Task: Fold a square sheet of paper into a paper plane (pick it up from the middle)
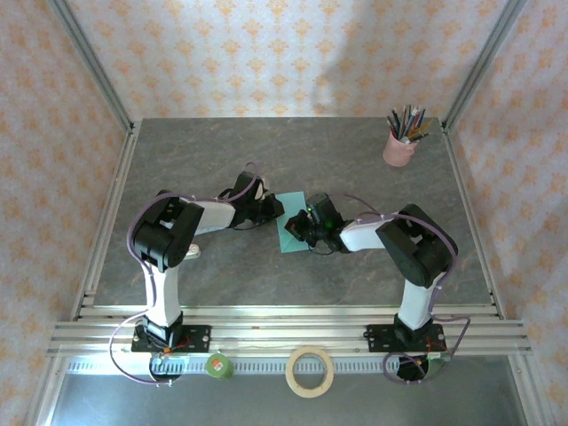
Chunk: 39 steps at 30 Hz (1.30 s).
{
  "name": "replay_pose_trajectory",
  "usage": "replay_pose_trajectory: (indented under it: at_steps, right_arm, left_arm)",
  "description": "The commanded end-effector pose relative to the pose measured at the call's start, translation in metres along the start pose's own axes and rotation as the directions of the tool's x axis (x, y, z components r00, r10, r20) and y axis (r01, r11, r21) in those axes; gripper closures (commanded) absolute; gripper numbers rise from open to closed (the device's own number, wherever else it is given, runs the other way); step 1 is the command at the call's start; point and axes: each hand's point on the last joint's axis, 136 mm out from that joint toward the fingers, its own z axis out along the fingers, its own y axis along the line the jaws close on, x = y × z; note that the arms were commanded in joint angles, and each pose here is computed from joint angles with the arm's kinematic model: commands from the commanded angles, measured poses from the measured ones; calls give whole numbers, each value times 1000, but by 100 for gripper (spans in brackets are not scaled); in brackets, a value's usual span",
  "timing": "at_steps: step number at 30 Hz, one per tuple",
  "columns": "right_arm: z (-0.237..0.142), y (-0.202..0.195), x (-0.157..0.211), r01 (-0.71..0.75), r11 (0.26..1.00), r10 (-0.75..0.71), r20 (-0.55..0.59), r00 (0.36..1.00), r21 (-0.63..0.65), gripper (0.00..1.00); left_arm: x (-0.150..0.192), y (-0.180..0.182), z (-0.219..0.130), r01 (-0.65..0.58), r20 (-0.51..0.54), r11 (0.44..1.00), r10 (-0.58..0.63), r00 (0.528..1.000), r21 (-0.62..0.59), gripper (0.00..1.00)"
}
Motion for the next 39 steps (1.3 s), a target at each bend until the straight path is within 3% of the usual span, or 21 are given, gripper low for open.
replay_pose_trajectory:
  at_steps: [1, 39]
  right_arm:
    - [4, 2, -8, -5, 1000, 5, 41, 999, 0, 100]
    - [4, -17, -8, -43, 998, 39, 62, 997, 51, 100]
  left_arm:
    - [23, 28, 8, 26, -61, 994, -32, 998, -102, 88]
    - [25, 35, 10, 32, -67, 992, -41, 997, -123, 88]
